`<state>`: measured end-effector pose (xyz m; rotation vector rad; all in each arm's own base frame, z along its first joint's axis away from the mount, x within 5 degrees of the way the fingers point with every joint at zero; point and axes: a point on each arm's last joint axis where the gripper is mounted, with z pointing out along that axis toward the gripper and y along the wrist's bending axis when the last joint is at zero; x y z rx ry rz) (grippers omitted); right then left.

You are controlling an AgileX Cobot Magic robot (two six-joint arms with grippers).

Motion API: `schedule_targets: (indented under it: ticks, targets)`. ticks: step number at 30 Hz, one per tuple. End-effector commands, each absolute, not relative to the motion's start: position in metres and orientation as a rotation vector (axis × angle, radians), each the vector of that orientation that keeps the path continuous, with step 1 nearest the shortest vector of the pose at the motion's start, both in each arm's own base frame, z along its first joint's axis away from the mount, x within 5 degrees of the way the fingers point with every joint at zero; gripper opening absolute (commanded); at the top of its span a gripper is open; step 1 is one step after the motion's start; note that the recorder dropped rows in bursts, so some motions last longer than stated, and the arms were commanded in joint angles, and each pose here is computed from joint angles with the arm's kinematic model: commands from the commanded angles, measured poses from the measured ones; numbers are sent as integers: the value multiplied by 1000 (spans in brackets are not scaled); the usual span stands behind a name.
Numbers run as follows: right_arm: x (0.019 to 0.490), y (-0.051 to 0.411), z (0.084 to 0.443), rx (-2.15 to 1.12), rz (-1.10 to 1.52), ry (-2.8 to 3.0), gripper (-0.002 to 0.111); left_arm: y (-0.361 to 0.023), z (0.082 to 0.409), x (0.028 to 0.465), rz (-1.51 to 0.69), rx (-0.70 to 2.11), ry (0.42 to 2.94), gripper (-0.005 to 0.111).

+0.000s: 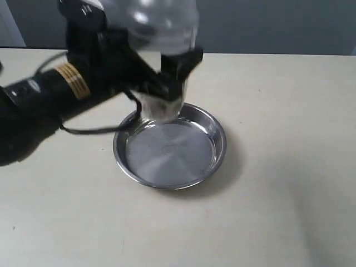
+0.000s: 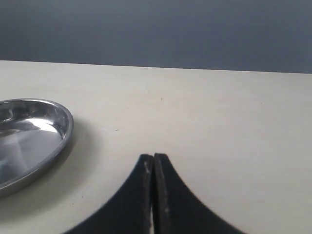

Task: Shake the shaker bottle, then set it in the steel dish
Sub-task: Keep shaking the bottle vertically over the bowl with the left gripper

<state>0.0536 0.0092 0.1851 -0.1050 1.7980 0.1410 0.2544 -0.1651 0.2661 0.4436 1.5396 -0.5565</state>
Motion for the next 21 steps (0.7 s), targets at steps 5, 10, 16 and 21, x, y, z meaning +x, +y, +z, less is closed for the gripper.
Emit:
schedule_targets:
  ticks: [5,10,16,21]
  targets:
    - [54,9,186,-111,139,1787,-1,-171,265,251,-593,456,1413,0]
    - [54,9,186,-111,139,1787,-1,-160,260,258,-503,343,1647,0]
    - [54,9,186,-111,139,1787,-1,-163,193,256,-403,528,1800,0]
    - [54,9,186,-111,139,1787,-1,-165,209,254,-575,388,1650,0]
